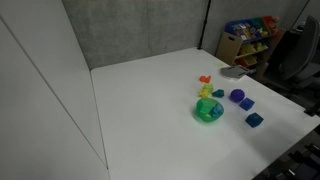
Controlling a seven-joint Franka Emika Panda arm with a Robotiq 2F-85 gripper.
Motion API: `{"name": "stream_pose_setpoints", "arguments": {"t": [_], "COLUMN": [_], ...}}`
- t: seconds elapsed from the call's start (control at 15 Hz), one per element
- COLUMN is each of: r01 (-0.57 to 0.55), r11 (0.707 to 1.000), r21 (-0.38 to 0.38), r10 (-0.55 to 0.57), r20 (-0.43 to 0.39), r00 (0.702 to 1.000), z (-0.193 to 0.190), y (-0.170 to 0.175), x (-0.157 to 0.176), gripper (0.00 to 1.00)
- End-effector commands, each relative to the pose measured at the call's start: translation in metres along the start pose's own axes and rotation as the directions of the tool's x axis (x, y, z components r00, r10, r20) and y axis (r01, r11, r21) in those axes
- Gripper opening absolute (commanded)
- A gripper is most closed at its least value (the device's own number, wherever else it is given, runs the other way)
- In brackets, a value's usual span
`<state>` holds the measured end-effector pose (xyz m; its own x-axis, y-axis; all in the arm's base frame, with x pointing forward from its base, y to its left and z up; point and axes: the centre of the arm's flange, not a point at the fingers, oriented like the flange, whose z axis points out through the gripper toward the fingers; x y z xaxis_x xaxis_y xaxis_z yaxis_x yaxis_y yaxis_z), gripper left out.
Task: Put the round yellow toy in the bowl
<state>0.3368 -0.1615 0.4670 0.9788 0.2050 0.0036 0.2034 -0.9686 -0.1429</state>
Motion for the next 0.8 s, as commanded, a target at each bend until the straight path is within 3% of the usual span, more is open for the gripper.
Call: {"name": "stream_pose_setpoints", "arguments": {"t": [0.0, 0.4, 0.73], "r01": [0.0, 0.0, -0.006], "r11": [1.0, 1.0, 1.0], "r21": [0.0, 0.0, -0.02], "r10": [0.0, 0.0, 0.006], "r20": [0.0, 0.0, 0.021], "r00": [1.0, 1.0, 1.0], "z": [0.0, 0.0, 0.008], "y": [0.0, 0.0, -0.008], "x": [0.0, 0.0, 0.019], "gripper": [1.0, 1.0, 1.0]}}
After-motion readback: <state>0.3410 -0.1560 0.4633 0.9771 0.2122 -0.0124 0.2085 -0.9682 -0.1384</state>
